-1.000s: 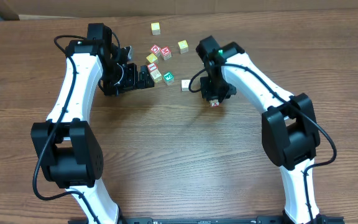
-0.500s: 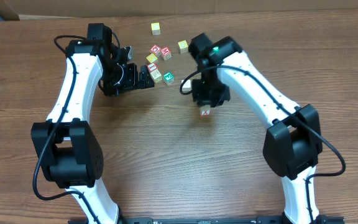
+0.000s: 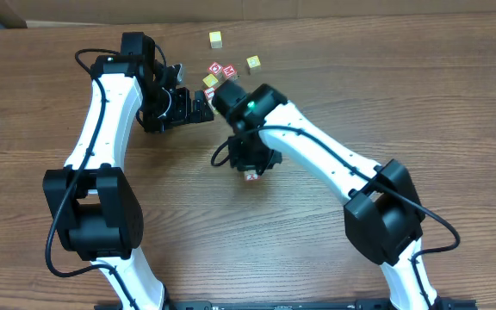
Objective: Flip 5 blocks
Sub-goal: 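Lift the L block with the right gripper, rotate it, set it down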
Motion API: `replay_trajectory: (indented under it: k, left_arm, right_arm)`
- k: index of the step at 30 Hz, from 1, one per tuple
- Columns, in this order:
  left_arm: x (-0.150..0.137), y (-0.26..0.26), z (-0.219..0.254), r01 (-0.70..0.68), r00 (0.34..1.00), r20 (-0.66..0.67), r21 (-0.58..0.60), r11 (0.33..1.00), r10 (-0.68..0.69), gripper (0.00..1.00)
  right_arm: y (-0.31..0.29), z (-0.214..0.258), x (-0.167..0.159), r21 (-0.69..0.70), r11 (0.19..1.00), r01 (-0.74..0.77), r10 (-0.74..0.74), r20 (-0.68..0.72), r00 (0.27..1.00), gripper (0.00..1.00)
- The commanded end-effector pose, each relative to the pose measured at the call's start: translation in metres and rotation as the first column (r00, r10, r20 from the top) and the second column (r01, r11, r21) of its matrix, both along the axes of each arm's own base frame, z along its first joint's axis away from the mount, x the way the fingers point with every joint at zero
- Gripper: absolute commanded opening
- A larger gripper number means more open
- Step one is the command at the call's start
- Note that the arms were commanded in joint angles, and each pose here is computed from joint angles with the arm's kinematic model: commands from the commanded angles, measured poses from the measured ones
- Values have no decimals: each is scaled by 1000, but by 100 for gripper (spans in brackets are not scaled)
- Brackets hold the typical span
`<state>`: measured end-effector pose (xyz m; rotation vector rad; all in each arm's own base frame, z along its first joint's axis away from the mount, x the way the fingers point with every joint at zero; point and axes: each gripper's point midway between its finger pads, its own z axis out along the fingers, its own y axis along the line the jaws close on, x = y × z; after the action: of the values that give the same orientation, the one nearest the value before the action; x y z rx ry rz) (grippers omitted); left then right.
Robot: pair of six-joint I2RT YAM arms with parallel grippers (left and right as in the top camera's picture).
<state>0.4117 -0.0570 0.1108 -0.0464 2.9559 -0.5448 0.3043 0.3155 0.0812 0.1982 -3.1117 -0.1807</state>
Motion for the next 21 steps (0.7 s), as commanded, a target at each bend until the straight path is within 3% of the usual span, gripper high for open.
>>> replay_trajectory:
  k: [1,12,21]
  left_arm:
    - [6,5,3,2,1000,20,9,1000,-2,100]
    - [6,5,3,2,1000,20,9,1000,-2,100]
    - [6,5,3,2,1000,20,9,1000,-2,100]
  right_arm:
    - [-3,0,-1,-29,999,30,-28,60,998,18]
    - [2,-37,6,0,999,53,-53,101,993,18]
    - [3,-41,9,5,999,54,-54,119,991,18]
